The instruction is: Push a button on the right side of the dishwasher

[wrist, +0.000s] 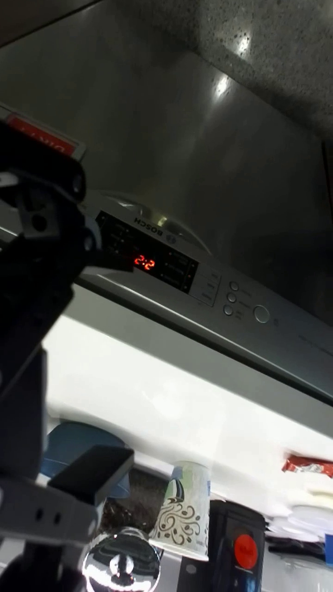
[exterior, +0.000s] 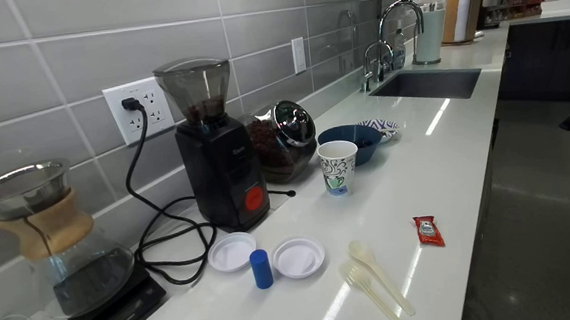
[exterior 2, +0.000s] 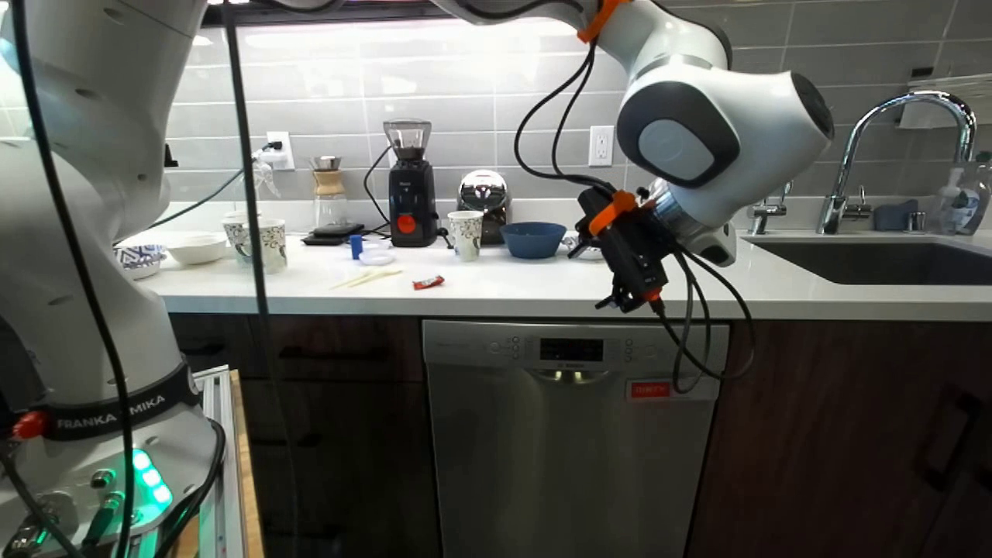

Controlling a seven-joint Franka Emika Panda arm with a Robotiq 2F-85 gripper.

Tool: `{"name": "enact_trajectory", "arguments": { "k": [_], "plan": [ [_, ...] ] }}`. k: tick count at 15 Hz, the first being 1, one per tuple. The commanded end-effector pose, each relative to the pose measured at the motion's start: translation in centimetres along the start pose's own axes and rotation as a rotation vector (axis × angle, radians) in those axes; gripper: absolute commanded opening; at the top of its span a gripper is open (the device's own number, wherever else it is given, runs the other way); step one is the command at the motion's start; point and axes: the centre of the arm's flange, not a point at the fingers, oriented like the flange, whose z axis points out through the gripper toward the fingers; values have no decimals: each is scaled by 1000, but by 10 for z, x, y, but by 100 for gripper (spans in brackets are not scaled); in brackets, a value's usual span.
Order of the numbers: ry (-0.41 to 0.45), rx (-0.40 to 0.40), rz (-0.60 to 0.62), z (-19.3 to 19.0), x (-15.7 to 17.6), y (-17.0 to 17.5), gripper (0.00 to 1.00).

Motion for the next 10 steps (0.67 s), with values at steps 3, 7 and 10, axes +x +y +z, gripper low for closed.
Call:
{"name": "enact_trajectory", "arguments": {
  "k": [3,7,10],
  "plan": [
    [48,149,32,26,36,68,55],
    [90,204,64,46,48,100,26],
    [127,232,84,58,58,117,5]
  ]
}}
